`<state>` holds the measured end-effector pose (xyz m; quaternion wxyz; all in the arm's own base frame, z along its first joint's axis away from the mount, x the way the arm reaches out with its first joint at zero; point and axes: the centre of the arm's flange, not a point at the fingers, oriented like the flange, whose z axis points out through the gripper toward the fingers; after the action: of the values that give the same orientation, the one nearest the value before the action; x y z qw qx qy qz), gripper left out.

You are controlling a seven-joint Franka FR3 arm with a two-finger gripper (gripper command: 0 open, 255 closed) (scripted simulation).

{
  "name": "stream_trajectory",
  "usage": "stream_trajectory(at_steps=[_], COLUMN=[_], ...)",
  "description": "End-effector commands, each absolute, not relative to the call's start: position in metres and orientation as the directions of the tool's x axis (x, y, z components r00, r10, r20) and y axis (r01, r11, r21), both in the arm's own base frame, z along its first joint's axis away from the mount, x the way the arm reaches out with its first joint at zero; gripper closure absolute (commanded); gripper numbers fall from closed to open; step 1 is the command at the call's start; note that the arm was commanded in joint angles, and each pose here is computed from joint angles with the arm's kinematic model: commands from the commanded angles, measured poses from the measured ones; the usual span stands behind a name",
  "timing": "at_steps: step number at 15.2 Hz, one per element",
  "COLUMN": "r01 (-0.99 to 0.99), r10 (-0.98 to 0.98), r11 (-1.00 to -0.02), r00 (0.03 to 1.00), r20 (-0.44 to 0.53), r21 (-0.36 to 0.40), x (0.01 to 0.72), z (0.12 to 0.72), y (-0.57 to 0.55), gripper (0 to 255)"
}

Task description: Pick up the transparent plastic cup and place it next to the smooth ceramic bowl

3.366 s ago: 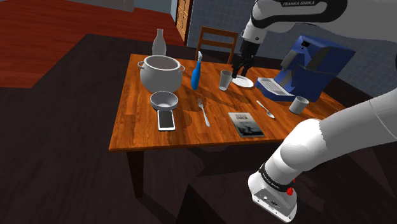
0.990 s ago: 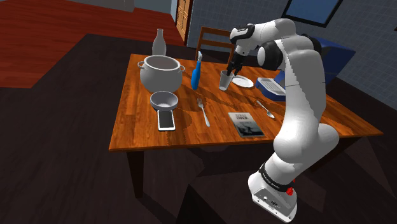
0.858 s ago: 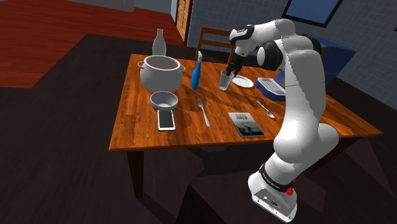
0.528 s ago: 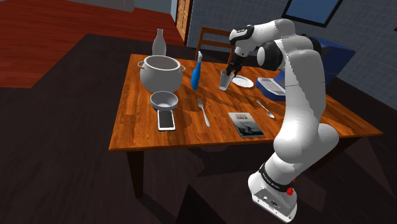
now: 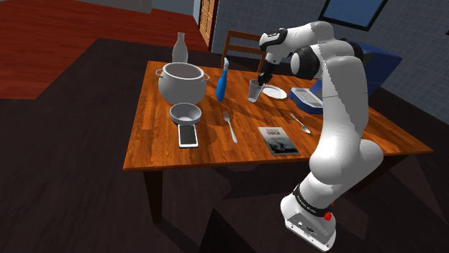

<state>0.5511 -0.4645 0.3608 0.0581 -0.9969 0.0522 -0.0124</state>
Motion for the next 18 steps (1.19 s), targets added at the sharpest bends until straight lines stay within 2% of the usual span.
stream_trajectory(at_steps=[1,18], r01=[-0.103,-0.103], r10=[-0.105,-0.105], r11=[-0.988,-0.988], r00=[0.994,0.994], r20=[0.019,0.019], r21=[-0.117,-0.117], x=[0.551,0.551], z=[0.361,0.440], y=[-0.464,-0.464], gripper=[255,255])
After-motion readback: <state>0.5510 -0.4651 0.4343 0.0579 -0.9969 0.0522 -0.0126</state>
